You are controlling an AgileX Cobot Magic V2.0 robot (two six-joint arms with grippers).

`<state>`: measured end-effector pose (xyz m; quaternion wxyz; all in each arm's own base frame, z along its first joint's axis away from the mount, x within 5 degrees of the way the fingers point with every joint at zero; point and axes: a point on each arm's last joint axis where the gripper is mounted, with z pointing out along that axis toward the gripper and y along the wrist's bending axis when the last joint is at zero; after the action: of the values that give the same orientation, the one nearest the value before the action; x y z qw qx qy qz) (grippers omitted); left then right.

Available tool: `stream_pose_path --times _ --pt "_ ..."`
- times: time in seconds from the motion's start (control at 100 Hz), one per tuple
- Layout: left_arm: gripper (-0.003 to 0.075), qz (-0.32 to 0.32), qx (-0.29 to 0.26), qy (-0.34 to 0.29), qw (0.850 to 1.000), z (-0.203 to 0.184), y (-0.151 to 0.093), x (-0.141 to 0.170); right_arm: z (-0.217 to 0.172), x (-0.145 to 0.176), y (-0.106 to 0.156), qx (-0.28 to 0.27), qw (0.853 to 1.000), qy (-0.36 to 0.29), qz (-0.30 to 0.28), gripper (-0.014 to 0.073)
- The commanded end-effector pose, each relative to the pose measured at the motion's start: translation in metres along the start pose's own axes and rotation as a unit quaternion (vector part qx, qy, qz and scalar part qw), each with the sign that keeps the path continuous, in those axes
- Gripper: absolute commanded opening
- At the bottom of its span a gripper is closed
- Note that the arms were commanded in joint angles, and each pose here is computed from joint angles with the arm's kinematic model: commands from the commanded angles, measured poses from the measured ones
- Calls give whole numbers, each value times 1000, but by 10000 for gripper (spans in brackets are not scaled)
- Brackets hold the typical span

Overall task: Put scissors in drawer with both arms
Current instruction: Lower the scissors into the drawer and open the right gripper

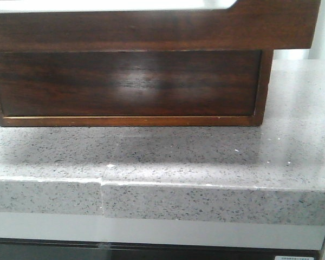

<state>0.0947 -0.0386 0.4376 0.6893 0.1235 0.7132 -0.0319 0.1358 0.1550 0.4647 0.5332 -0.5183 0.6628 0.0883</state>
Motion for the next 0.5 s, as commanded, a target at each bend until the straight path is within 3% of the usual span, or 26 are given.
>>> stream_pose_path --times 0.0,0.32,0.49 --pt "-19 -9 30 -16 999 -1 -4 -7 -28 8 2 52 995 -88 7 -45" --pt "-19 26 94 -33 995 3 -27 10 -79 104 41 114 985 -121 52 -45" --pt "-19 39 95 -24 994 5 -31 18 -95 130 55 124 982 -134 51 -45"
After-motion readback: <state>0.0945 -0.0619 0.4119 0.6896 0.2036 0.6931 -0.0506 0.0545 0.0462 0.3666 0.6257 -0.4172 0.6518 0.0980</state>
